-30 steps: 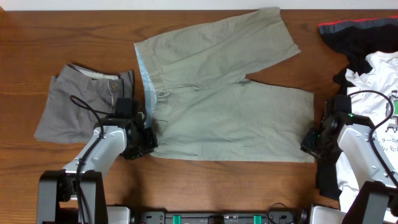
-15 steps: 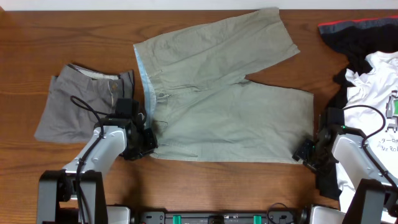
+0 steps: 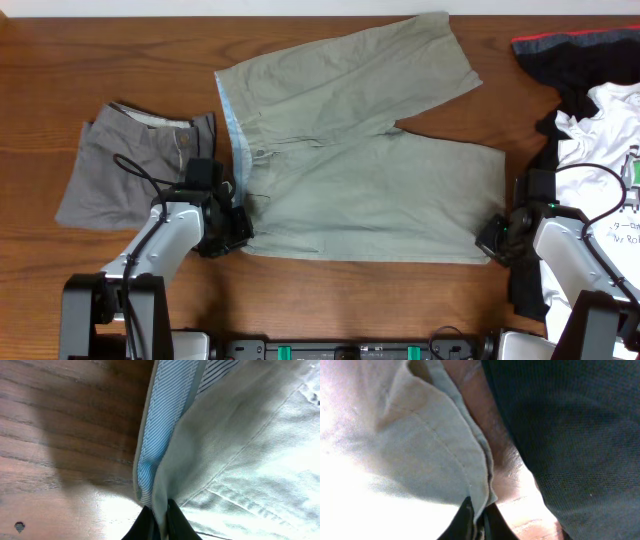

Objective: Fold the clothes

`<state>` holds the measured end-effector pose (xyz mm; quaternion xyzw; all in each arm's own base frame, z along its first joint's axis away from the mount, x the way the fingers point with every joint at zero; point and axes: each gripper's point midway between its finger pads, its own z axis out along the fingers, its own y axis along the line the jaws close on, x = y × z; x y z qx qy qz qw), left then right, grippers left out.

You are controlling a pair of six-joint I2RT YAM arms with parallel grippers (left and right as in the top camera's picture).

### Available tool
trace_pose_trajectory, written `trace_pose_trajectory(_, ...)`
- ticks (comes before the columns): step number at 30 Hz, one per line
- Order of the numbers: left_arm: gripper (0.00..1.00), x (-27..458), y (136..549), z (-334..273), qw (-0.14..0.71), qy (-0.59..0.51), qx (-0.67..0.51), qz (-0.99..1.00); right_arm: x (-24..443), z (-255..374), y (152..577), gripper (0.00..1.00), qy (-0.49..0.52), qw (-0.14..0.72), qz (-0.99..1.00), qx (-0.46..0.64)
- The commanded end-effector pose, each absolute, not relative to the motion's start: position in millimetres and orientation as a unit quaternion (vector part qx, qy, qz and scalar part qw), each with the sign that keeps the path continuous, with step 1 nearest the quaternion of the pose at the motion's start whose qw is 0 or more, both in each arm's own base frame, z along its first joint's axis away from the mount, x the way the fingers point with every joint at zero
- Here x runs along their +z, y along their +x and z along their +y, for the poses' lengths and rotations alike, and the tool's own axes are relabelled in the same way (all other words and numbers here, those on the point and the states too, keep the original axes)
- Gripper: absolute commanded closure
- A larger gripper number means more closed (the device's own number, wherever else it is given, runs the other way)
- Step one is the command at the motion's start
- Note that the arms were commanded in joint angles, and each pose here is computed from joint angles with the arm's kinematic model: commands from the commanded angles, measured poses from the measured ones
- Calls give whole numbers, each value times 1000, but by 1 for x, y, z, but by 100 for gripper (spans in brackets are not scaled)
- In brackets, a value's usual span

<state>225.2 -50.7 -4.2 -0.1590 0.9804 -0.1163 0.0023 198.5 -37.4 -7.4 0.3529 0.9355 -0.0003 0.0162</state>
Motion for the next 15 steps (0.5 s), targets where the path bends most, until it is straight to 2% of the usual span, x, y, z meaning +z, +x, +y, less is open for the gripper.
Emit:
trace_pose_trajectory(1, 92, -7, 226, -45, 1, -160, -100, 982, -13, -42, 180, 99, 353, -12, 935, -26)
trace_pose_trajectory(5, 91, -7, 224, -45, -3, -160, -99, 982, -2, -43, 186, 99, 342, -3, 939, -23)
trace_pose_trajectory(8, 83, -6, 218, -45, -17, -162, -97, 982, 11, -44, 194, 99, 339, 14, 941, -19)
trace_pose_trajectory(10, 71, -4, 212, -44, -29, -163, -93, 982, 18, -43, 201, 99, 331, 28, 943, -10)
trace_pose_trajectory(12, 50, -2, 206, -44, -42, -167, -91, 981, 24, -42, 206, 99, 330, 39, 943, -5)
trace_pose_trajectory(14, 43, -2, 198, -42, -60, -188, -87, 977, 29, -43, 210, 99, 331, 49, 942, -3)
trace_pose_trajectory(15, 42, -2, 194, -40, -69, -204, -84, 973, 30, -43, 212, 99, 330, 53, 942, -2)
